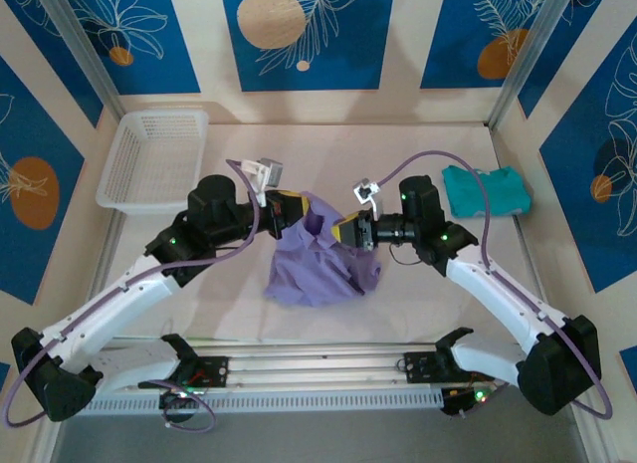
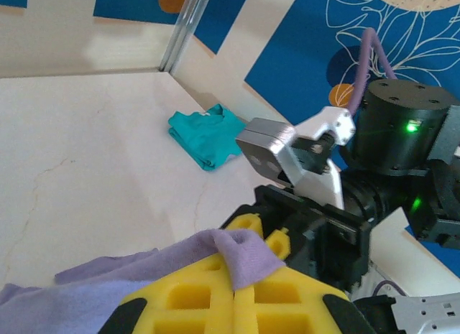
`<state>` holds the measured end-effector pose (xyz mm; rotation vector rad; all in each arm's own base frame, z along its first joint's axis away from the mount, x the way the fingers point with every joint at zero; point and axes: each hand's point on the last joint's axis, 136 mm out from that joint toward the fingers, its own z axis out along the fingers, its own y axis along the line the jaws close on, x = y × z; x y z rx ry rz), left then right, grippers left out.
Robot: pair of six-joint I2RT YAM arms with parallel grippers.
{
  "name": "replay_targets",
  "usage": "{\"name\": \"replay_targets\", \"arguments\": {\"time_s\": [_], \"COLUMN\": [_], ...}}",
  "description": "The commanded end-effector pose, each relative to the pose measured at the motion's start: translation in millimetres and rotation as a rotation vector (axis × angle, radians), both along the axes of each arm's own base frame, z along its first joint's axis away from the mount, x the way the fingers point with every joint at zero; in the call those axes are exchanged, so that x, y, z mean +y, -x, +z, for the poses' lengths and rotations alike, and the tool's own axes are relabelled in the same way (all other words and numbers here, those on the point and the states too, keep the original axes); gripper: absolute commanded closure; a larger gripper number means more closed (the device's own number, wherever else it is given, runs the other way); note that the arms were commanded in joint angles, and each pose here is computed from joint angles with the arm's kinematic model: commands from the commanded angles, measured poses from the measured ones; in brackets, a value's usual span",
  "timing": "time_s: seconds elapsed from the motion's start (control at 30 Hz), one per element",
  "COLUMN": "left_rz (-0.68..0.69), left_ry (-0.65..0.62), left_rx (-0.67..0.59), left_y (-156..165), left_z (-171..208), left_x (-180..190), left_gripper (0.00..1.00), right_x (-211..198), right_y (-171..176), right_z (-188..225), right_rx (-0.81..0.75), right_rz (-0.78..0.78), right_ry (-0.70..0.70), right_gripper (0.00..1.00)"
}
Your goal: Fold the inside-out t-shirt
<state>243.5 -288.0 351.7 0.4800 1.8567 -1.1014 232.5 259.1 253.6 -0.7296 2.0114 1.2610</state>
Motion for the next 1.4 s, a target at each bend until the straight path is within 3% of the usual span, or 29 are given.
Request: {"name": "replay_targets", "arguments": {"time_s": [0.0,0.13,0.27,0.4,0.53,0.77,1.07,1.2,1.37], "left_rz": [0.009,0.028,0.052,0.072,0.074,0.064,0.064,0.064,0.097], "left_ry": [0.017,0.001,-0.010,-0.019,-0.016,-0.014,-0.014,-0.015,-0.030], "left_rx": [-0.004,-0.001,-0.004,0.007,0.008,0.014,0.010,0.009,0.005], "left_y": [-2.9,-5.7,-9.5,-13.7,-14.8,-14.8,-15.2,-15.1,-18.9], "left_z": [4.2,1.5,0.5,-2.0,-1.0,-1.4,-0.1,-0.2,-1.2], "left_x": [-1.2,0.6,3.1,3.8,3.1,0.5,0.9,0.7,6.1], "left_gripper": [1.00,1.00,1.00,1.00,1.00,1.00,1.00,1.00,1.00], "right_x": [-8.1,-33.3,-41.2,-26.1,2.0,23.1,20.0,24.0,20.1], "right_y": [2.2,-7.4,2.9,21.6,34.6,8.9,-19.6,-21.9,-14.0], "right_z": [5.6,-6.9,-2.3,11.6,12.9,-0.1,-28.7,-32.4,-17.8], "right_rx": [-0.032,-0.067,-0.248,-0.434,-0.499,-0.551,-0.528,-0.519,-0.510], "right_rz": [-0.029,-0.223,-0.297,-0.253,-0.130,-0.123,-0.158,-0.150,-0.156], "right_ry": [0.026,0.173,0.259,0.292,0.308,0.416,0.525,0.526,0.462], "right_gripper": [0.70,0.61,0.61,0.63,0.63,0.63,0.63,0.72,0.96]}}
